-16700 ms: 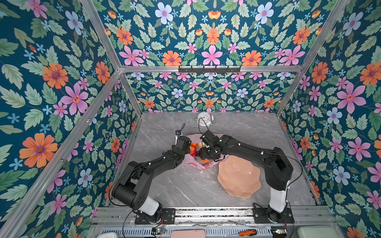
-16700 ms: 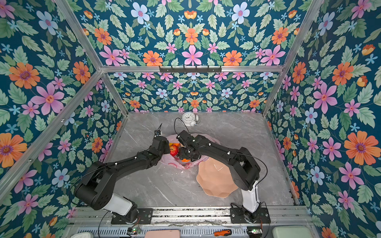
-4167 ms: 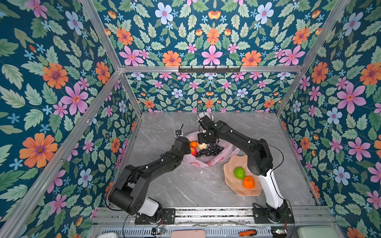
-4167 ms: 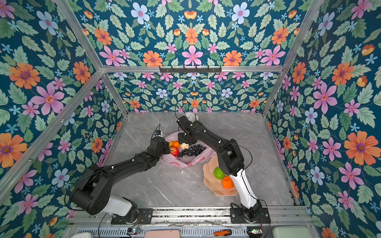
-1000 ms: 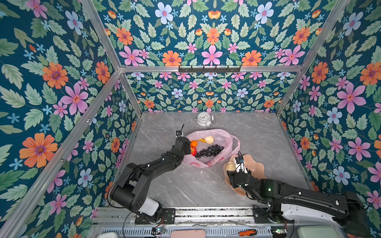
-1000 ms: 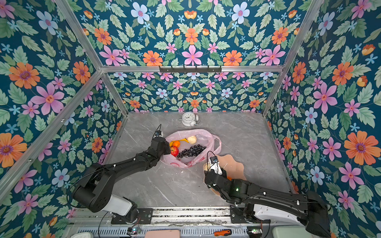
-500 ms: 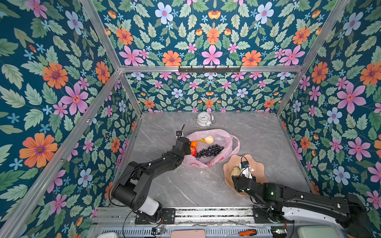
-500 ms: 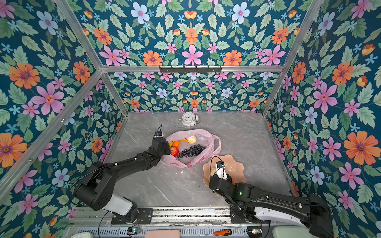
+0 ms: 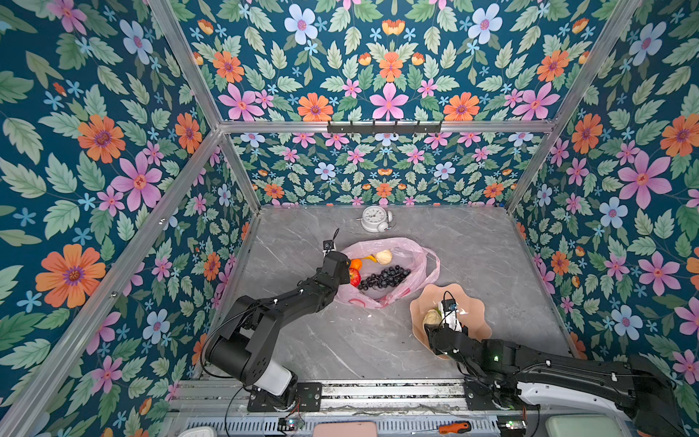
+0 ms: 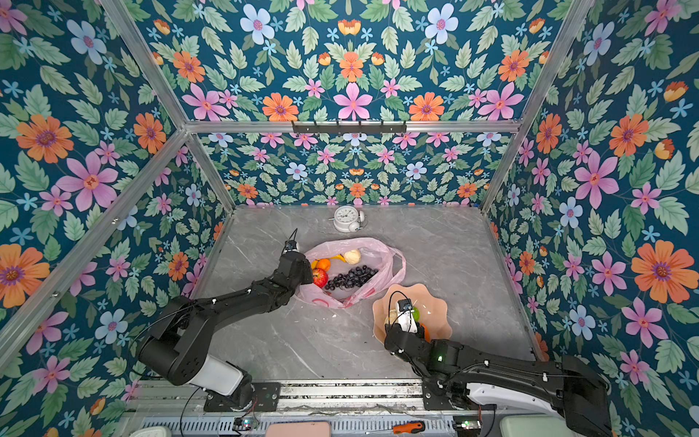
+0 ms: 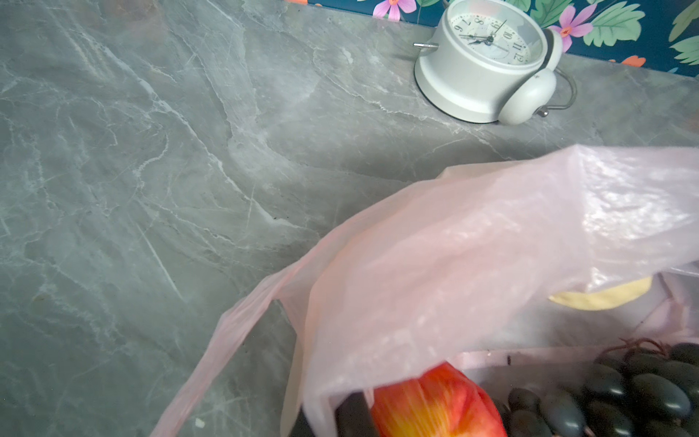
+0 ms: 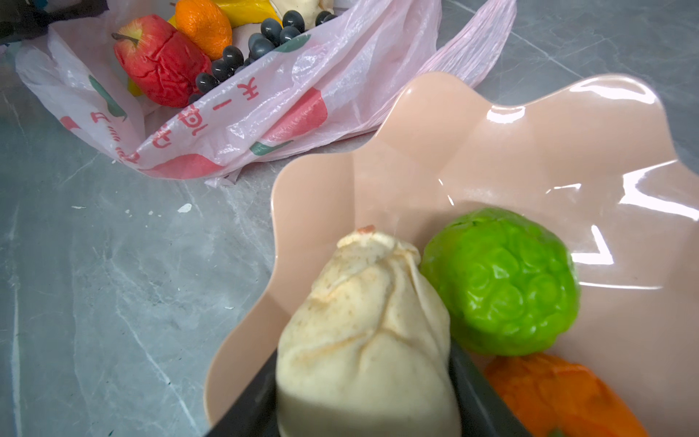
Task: Take the fake fruits out of the plastic bag
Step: 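Lower the pale pear into the peach bowl and open the right gripper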
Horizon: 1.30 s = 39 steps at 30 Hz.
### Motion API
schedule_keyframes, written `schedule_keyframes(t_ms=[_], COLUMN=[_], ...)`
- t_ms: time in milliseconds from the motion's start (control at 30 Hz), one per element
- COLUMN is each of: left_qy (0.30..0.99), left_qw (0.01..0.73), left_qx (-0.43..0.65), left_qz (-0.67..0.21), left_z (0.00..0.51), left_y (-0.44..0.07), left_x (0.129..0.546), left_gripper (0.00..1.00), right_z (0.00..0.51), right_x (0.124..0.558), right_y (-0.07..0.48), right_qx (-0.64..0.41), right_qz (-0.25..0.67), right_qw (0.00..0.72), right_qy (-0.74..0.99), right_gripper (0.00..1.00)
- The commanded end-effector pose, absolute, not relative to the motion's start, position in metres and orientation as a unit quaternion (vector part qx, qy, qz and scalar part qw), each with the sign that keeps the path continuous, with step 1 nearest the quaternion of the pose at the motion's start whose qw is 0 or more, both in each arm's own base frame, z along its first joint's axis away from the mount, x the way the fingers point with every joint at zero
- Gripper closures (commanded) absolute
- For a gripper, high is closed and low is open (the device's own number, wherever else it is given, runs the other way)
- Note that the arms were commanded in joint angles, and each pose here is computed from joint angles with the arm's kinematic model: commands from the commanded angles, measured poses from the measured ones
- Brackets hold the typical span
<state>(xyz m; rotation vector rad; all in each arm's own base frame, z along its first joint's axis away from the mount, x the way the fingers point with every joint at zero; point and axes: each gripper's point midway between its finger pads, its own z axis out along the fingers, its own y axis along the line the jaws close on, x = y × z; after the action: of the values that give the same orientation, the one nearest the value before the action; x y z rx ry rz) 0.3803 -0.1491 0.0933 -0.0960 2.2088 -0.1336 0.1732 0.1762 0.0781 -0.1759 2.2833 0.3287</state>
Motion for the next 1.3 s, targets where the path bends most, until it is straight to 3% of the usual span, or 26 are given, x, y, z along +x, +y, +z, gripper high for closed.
schedule_keyframes(t_ms=[0,467,1000,1267], left_qy=[0.889,0.888,0.889,0.888], left_qw=[0.454,0.455,0.454,0.456], left_qx=[-0.038,-0.039,-0.038,-0.036], left_qz=[-0.051,-0.050,-0.050,-0.057], left_z=[0.098,0.099,0.098,0.099], left_y=[-0.149,-0.148,-0.148,-0.151], left_x=[0.383,0.383,0.383,0.383], left_gripper=[0.92,0.92,0.92,0.92], right_z=[0.080,0.073,0.083,0.124], right_x=[0.178,0.176,0.172,0.184], right_y=[0.176,0.169,0.159,0.164], right_qx=[-0.064,-0.057,-0.038,-0.040], right_qz=[0.130,0.127,0.132,0.113], right_qw=[0.420,0.417,0.413,0.432], right_qy=[0.896,0.898,0.901,0.894], right_gripper=[0.43,0.32,0.35,0.35])
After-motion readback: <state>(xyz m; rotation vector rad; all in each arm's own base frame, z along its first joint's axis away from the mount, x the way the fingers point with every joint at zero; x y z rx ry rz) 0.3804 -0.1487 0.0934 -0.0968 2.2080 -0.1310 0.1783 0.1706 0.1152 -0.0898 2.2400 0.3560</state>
